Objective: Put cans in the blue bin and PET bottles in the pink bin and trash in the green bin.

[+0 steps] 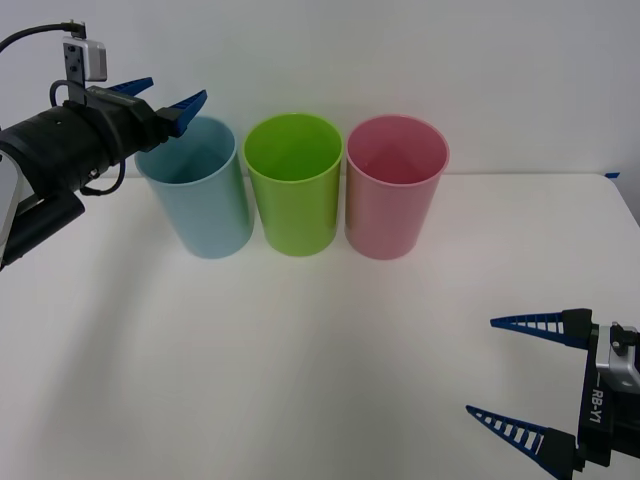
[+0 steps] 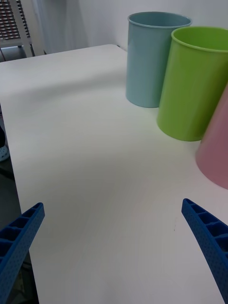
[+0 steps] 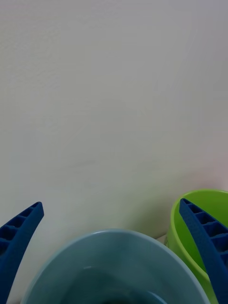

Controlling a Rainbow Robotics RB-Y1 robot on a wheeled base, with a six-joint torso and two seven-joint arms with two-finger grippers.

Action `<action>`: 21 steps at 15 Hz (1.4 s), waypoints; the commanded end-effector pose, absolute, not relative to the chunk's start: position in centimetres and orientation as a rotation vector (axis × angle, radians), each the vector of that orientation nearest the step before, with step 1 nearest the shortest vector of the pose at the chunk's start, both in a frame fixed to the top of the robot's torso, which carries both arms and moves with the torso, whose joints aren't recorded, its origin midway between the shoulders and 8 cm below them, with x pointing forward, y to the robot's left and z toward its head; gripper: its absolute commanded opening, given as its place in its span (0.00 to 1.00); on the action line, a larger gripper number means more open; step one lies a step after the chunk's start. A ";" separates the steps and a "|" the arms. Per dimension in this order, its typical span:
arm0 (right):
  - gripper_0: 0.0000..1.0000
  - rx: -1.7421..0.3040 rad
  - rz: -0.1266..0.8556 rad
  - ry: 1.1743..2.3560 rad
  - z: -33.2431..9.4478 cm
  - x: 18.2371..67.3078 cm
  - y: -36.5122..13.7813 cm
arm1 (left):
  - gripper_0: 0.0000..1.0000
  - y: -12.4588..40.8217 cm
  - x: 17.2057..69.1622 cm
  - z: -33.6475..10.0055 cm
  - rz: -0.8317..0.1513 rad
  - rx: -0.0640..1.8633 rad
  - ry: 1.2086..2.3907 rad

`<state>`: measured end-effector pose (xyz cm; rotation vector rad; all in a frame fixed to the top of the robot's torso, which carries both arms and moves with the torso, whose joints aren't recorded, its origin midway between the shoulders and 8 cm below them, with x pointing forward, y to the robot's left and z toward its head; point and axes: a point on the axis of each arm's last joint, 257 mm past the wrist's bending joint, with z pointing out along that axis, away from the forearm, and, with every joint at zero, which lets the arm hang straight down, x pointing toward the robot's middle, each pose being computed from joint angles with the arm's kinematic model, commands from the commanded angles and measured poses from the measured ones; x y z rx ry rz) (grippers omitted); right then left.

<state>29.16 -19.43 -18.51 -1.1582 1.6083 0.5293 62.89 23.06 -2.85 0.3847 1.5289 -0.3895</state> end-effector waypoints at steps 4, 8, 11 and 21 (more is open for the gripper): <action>1.00 -1.158 0.529 1.608 -18.5 29.2 -19.4 | 1.00 23.0 62.9 -2.7 -0.392 0.385 1.526; 1.00 -1.158 0.529 1.608 -18.5 29.2 -19.4 | 1.00 23.0 62.9 -2.7 -0.392 0.385 1.526; 1.00 -1.158 0.529 1.608 -18.5 29.2 -19.4 | 1.00 22.0 62.6 -1.7 -0.425 0.403 1.511; 1.00 -1.158 0.529 1.608 -18.5 29.2 -19.4 | 1.00 21.8 58.4 0.2 -0.580 0.482 1.499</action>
